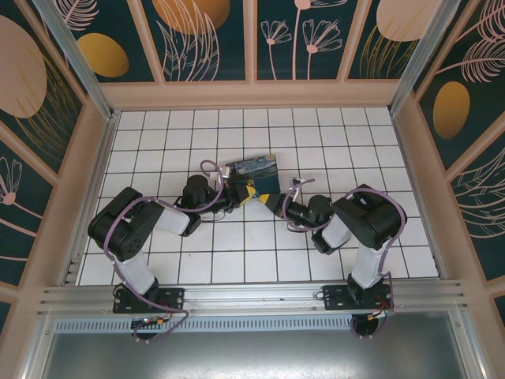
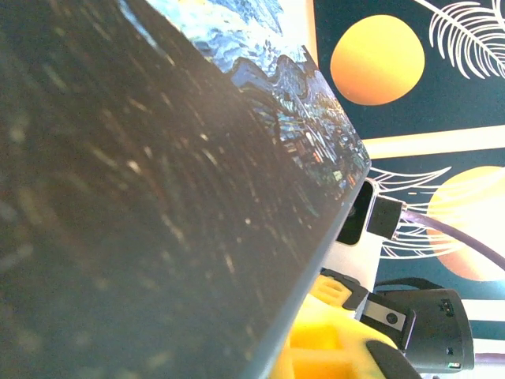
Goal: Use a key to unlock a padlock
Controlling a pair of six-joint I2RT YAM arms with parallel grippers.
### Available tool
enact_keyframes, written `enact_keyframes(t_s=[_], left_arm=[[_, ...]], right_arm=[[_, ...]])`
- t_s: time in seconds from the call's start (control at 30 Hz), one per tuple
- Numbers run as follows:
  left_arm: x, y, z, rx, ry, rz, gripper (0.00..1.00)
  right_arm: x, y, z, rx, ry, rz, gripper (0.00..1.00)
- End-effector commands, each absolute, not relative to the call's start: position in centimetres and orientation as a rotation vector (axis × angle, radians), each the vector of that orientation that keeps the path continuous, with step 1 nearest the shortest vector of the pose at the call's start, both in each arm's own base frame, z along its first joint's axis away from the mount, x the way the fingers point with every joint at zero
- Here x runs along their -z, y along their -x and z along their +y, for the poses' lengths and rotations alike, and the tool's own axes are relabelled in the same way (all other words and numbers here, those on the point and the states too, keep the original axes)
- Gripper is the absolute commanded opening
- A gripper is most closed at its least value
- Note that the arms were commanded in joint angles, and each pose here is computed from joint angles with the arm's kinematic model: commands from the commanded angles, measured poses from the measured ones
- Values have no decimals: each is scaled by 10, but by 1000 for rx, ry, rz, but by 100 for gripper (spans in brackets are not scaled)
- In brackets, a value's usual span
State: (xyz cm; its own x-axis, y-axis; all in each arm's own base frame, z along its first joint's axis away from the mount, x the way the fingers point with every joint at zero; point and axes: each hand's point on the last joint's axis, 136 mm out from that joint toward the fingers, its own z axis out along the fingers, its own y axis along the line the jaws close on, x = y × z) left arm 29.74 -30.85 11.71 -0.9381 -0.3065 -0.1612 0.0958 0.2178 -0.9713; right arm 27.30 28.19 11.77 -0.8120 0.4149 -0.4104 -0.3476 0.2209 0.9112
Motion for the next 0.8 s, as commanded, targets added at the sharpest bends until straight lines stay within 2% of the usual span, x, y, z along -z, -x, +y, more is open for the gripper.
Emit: enact_keyframes(t_s=[0.0, 0.3, 0.77], left_arm=[[-134, -273, -320, 1860, 10, 2163, 0], [-134, -274, -321, 1854, 3, 2167, 0], [-132, -277, -321, 1840, 14, 2174, 0]], right_arm=[[-143, -285, 275, -1644, -41, 1785, 0], [-142, -290, 270, -1624, -74, 1789, 0], [-148, -271, 288, -1695, 110, 1836, 0]])
